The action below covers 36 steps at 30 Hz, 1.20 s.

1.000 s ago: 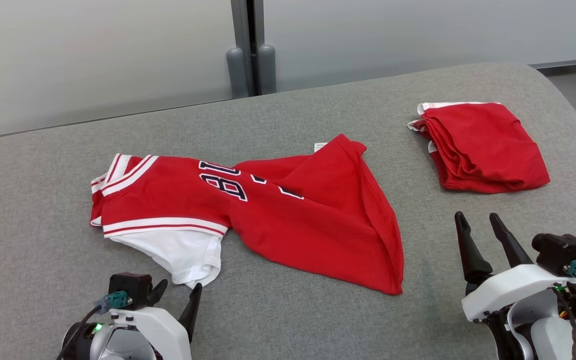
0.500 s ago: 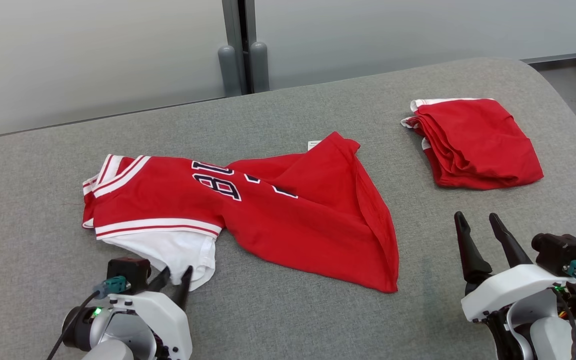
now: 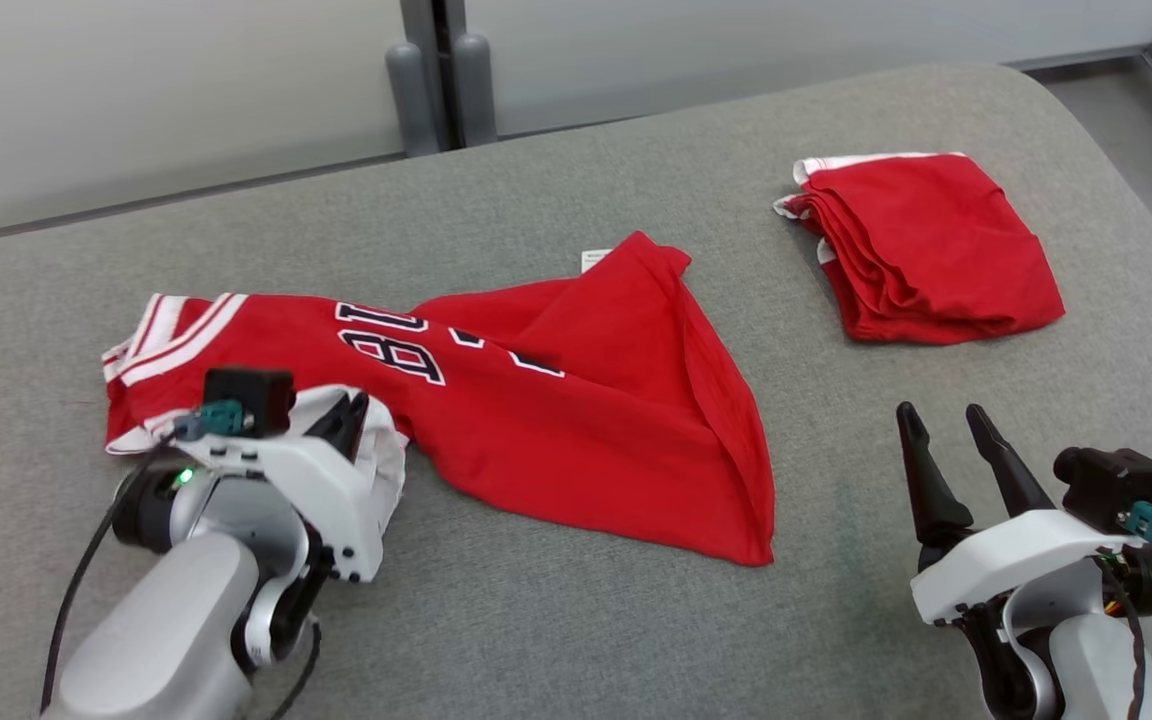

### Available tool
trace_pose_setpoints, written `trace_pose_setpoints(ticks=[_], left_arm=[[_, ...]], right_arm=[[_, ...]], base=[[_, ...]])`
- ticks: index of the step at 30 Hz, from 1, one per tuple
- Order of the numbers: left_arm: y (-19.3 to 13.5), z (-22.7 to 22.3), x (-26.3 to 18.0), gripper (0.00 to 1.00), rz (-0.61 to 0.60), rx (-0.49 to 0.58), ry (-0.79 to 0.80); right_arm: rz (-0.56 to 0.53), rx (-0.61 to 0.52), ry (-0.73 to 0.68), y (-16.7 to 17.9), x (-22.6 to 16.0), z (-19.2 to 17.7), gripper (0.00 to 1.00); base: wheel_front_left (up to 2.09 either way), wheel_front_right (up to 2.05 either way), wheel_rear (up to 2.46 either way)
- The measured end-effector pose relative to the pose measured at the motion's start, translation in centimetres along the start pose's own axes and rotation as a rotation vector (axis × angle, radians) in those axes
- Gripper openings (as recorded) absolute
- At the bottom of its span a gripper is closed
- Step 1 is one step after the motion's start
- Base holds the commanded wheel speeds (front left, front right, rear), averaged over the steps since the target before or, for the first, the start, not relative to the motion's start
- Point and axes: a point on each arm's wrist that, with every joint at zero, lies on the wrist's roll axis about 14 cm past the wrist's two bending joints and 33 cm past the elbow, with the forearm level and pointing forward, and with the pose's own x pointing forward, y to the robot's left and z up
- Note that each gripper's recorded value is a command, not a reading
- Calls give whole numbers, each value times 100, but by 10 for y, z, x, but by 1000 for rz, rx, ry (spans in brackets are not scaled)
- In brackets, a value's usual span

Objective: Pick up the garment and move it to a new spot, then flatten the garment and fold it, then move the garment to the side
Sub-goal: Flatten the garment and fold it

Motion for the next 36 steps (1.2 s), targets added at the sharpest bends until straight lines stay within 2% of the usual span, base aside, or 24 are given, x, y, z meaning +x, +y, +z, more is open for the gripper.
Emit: trace_pose_setpoints(ticks=[6,7,8,14,20,26,31,36], left_arm=[[-7,-6,33,0,-27,15,83],[-9,-10,37,38,-37,17,97],[-13,-15,40,100,-48,19,116],[-21,-11,36,100,-67,17,81],[-11,14,17,100,-35,23,-31],[12,19,-11,100,42,-27,-114],[46,5,-37,100,153,-81,-127],[72,-40,-63,100,251,-107,-22]], right_arm=[[-33,6,11,-11,2,-5,100],[-40,7,15,-13,1,-6,100],[-44,7,18,-15,1,-8,100],[-33,6,9,-11,1,-6,100],[15,2,-10,5,0,1,100],[46,-3,-14,15,-1,3,100],[47,-7,-16,15,-2,4,100],[43,-6,-6,14,-3,0,100]], base=[[0,0,0],[0,0,0],[0,0,0],[0,0,0],[0,0,0],[0,0,0],[0,0,0],[0,0,0]])
